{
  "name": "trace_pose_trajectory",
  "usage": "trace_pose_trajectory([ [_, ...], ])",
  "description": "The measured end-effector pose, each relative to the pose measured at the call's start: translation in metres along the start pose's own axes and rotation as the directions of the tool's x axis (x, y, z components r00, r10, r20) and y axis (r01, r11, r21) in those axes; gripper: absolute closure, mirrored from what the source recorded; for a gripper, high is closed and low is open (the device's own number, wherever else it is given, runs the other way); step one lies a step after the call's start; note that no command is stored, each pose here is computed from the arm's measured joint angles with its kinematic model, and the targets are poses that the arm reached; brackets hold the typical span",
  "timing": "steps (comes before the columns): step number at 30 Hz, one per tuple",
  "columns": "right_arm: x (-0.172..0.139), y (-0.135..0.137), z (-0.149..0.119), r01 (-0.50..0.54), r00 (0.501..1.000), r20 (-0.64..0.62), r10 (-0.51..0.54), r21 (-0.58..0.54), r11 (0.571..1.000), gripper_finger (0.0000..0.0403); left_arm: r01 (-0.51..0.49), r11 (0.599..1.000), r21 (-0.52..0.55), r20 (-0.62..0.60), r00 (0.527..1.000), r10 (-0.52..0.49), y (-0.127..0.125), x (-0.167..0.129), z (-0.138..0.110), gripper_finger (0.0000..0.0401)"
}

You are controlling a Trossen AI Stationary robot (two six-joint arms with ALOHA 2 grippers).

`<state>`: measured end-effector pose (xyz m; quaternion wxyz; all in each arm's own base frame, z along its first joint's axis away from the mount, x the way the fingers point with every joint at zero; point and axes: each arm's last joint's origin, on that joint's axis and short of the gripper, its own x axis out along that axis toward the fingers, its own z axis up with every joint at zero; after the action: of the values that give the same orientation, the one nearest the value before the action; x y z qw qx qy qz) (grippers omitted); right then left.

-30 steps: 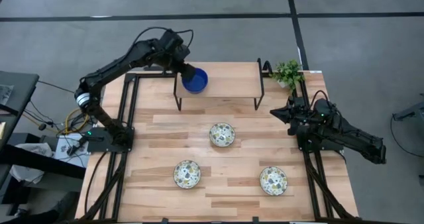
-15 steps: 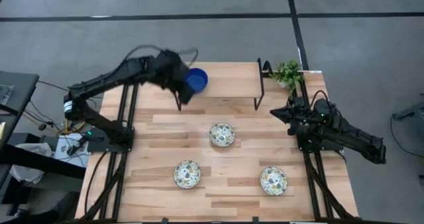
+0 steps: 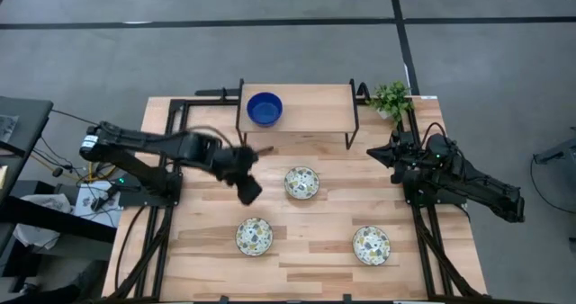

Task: Pick & Place Mini bowls
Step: Put the bottom left yellow patterned bowl on the shelf

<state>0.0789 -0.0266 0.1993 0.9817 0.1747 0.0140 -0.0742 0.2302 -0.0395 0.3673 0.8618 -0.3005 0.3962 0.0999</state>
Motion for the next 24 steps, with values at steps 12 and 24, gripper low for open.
trace_pose_trajectory([
  [12,0.000,0.000,0.000,0.000,1.000,0.000,0.000,0.000,1.000,0.0403,0.079,0.979,0.189,-0.124,0.991,-0.056,-0.059,0.048,-0.064,0.0297],
  [24,0.000,0.000,0.000,0.000,1.000,0.000,0.000,0.000,1.000,0.0403,0.036,0.960,0.276,-0.241,0.970,0.033,-0.080,0.088,-0.105,0.0297],
])
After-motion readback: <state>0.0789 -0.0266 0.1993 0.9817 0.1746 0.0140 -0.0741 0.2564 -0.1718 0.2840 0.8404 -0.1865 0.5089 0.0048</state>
